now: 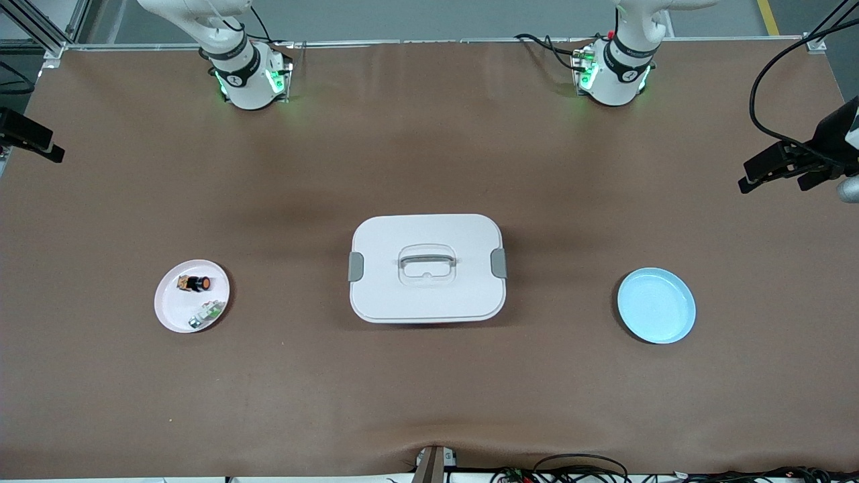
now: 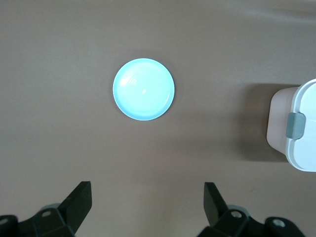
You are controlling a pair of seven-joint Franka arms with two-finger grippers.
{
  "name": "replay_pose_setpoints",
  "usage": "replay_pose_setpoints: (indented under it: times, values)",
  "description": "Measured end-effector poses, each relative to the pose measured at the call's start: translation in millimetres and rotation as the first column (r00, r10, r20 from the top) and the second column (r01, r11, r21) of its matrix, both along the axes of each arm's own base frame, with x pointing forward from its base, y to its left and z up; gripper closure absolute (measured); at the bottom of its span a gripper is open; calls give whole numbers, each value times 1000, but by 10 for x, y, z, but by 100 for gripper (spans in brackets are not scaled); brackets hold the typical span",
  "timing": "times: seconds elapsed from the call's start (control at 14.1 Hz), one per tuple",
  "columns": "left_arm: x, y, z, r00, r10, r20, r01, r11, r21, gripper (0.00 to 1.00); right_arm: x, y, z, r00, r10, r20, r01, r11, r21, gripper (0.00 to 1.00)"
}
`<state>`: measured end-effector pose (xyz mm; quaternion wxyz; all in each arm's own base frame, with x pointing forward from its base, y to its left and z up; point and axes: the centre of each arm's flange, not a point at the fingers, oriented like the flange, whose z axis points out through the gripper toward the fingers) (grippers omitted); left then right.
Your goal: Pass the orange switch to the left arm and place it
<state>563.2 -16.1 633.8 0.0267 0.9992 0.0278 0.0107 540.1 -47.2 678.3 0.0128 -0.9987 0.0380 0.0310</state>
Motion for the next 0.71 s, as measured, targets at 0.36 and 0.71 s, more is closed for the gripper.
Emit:
replay_pose_setpoints:
  times: [0.36,0.71]
  values:
    - [0,-10,0,1000,-2,0,2,1000,0,0,0,0,0,1000,0,0,0,1000,0,0]
    - [0,-9,0,1000,-2,0,2,1000,0,0,8,-1,6,1000,1,8,-1,1000,-1,0]
